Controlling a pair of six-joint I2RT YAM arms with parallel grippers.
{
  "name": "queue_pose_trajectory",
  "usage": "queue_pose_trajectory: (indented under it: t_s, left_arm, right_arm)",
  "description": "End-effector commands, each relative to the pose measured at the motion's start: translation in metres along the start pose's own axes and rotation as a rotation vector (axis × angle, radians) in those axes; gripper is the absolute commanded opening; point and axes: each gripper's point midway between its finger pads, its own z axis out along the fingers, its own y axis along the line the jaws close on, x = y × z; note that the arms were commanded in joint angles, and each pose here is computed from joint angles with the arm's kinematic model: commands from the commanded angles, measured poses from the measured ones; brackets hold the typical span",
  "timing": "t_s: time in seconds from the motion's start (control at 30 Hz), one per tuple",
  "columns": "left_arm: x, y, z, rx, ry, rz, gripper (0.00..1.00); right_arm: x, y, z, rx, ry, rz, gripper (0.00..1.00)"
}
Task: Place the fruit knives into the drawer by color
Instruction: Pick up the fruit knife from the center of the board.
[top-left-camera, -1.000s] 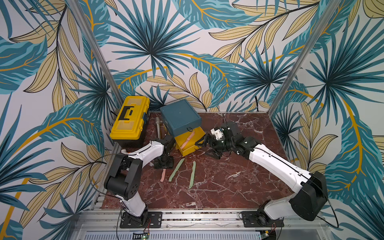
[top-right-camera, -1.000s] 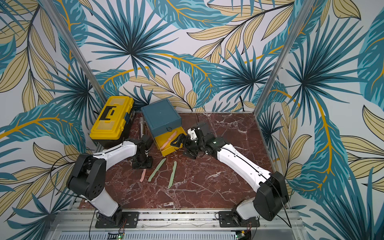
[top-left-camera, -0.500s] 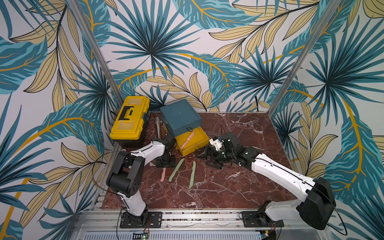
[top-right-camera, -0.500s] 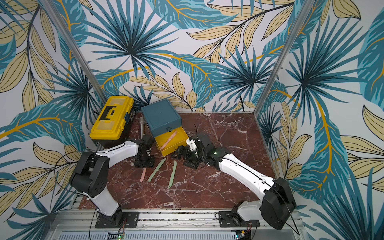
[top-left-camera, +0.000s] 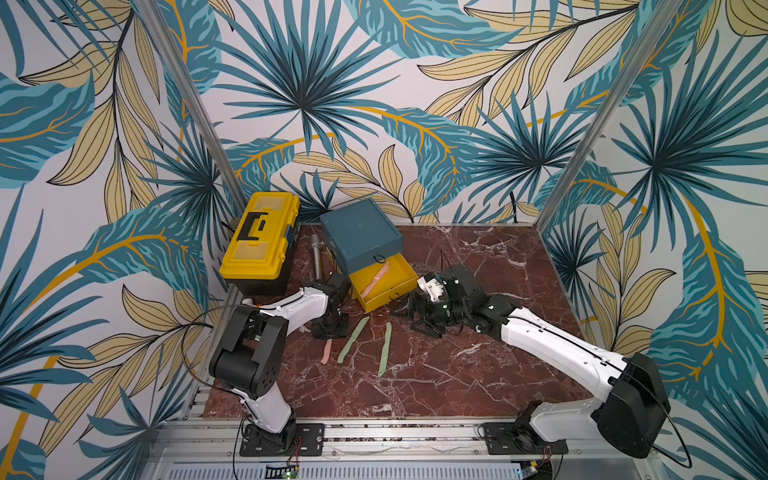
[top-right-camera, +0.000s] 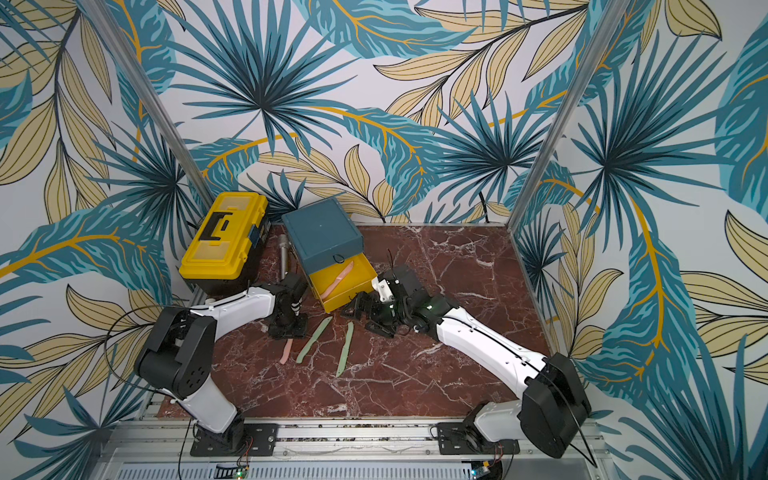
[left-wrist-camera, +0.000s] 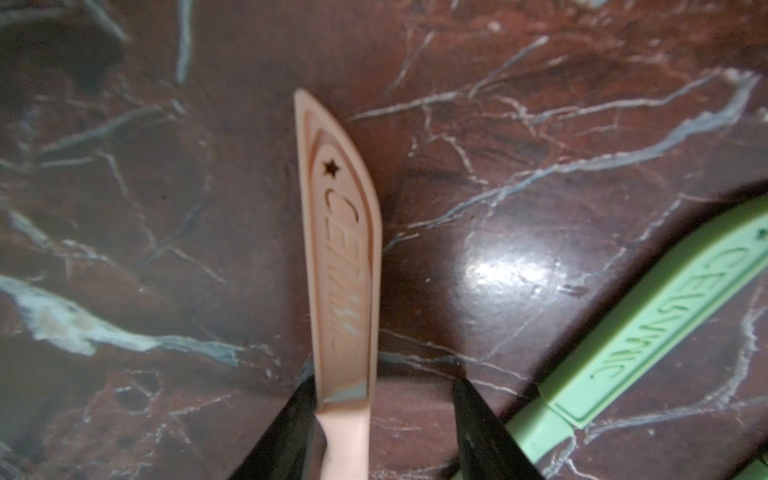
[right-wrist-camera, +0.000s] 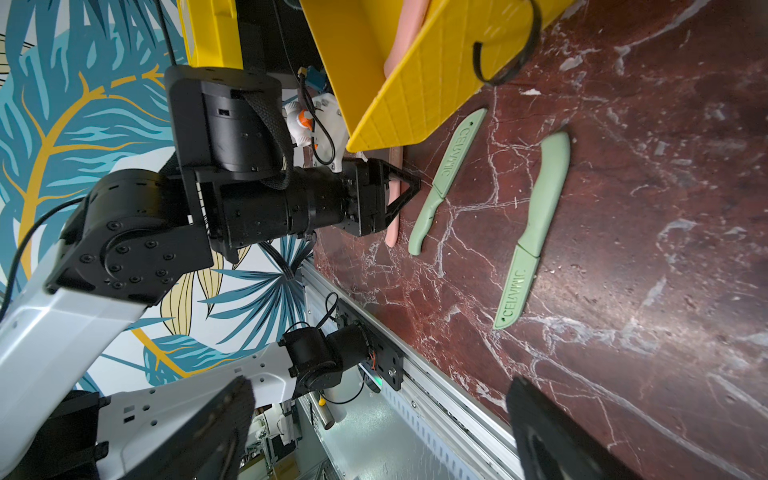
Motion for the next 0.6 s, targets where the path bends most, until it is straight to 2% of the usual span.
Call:
queue_pose_trajectory:
  t_s: [0.0, 0.2, 0.57]
  left_arm:
    - [0.021, 0.011, 0.007, -0.037, 0.056, -0.009, 0.54]
    - [0.026, 0.012, -0.002, -0.031, 0.053, -0.016, 0.62]
    - [0.025, 0.012, 0.011, -0.037, 0.058, -0.003, 0.58]
  right_arm:
    - [0.005, -0.006, 0.005, 0.006, 0.018, -0.006, 0.97]
    - [0.008, -0.010, 0.006, 0.014, 0.026, -0.004, 0.97]
    - [0.008, -0.010, 0.009, 0.009, 0.031, -0.001, 0.97]
